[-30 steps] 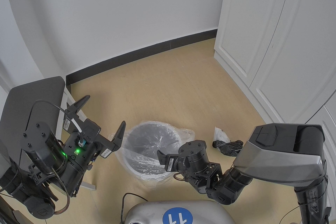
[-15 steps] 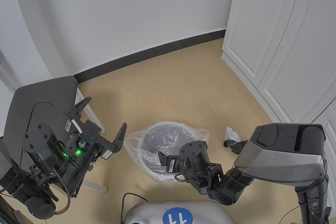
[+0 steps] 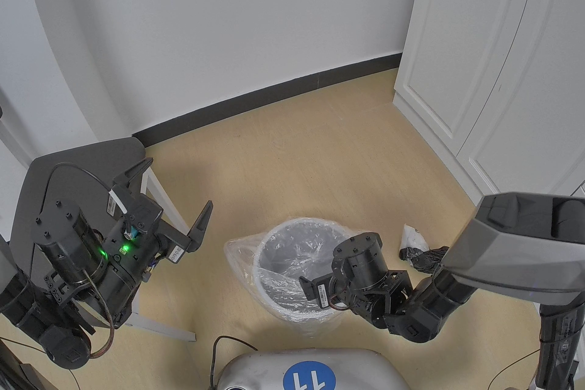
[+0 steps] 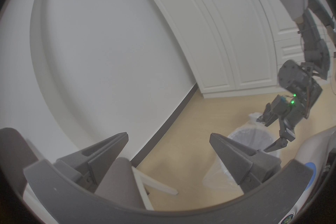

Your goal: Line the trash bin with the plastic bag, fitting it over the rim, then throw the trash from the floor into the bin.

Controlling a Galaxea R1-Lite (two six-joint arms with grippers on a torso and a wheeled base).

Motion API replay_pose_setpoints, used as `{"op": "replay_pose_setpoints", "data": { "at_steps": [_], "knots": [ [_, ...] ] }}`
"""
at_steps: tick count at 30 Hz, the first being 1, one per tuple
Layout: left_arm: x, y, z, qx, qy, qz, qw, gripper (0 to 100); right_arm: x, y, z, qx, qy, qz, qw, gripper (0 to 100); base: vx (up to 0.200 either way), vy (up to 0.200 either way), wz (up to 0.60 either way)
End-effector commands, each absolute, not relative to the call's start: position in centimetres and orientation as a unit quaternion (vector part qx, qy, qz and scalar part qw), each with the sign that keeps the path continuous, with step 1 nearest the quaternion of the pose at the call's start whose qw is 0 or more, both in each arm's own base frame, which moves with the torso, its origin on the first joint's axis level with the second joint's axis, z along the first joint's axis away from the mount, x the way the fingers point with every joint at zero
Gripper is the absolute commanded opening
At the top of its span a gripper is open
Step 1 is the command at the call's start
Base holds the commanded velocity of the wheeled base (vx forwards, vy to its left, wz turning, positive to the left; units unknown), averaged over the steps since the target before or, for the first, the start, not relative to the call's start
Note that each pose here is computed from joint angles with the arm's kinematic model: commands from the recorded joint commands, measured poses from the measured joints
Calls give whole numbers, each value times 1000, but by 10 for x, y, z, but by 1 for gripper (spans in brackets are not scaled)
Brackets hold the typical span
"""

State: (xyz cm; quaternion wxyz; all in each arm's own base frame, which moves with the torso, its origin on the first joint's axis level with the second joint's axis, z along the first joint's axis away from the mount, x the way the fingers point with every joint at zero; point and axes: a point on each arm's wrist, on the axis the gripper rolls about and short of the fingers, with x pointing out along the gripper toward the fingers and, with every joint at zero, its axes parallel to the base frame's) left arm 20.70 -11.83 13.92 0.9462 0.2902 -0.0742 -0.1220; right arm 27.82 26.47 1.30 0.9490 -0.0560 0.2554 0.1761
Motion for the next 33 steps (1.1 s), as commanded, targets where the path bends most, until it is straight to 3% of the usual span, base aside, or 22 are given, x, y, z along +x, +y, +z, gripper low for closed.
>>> {"op": "replay_pose_setpoints", "data": {
  "at_steps": [1, 3, 4, 7, 11, 18, 33],
  "knots": [
    [210, -109, 145, 275, -100, -168, 941, 100, 289, 254, 60, -77, 249, 182, 948, 100, 0, 0, 0],
    [210, -109, 145, 275, -100, -168, 941, 100, 289, 254, 60, -77, 249, 182, 948, 100, 0, 0, 0],
    [199, -103, 142, 268, -108, -235, 928, 100, 292, 257, 68, -84, 258, 182, 945, 100, 0, 0, 0],
    [196, -100, 142, 264, -118, -268, 919, 100, 294, 259, 68, -88, 262, 181, 944, 100, -133, 0, 0],
    [194, -97, 147, 257, -129, -271, 919, 100, 296, 260, 72, -94, 257, 184, 944, 100, -200, 0, 0],
    [194, -98, 150, 240, -132, -273, 922, 100, 299, 265, 74, -114, 266, 192, 938, 100, 0, 0, 0],
    [204, -89, 154, 246, -134, -242, 929, 100, 345, 274, 26, -150, 339, 239, 897, 100, 0, 0, 0]
  ]
}}
